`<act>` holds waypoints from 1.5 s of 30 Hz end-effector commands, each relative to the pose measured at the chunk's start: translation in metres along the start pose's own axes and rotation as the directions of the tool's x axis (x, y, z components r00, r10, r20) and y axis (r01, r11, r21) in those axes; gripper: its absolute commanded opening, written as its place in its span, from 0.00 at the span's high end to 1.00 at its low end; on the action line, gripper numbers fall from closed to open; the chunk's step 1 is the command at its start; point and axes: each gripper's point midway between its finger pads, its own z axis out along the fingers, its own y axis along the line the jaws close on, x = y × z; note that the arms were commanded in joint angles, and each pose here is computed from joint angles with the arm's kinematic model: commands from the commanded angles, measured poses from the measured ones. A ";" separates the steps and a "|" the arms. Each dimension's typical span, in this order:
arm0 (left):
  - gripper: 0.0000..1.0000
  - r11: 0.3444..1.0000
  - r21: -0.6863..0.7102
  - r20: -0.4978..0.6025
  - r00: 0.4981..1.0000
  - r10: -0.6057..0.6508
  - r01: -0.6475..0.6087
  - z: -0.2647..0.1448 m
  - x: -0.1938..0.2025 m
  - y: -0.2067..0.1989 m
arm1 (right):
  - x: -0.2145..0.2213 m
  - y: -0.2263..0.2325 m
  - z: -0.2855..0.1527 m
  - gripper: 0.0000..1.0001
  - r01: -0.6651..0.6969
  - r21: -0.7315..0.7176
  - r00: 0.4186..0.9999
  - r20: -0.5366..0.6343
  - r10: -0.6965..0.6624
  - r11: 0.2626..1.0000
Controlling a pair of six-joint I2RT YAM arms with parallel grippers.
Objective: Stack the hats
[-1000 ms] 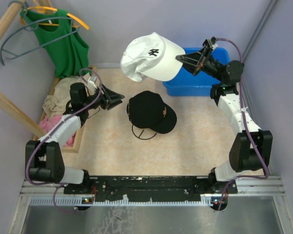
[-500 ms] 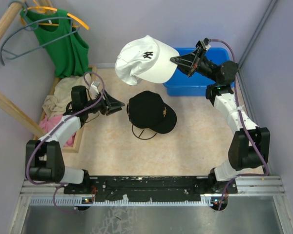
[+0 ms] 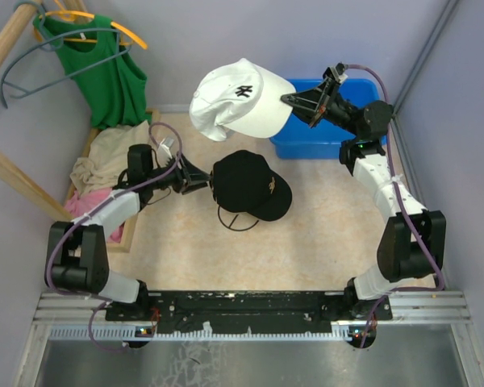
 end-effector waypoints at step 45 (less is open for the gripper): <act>0.96 0.916 0.344 -0.006 0.976 -0.216 0.205 0.027 0.023 0.010 | 0.052 -0.081 0.037 1.00 -0.147 -0.084 0.983 -0.119 0.137 0.986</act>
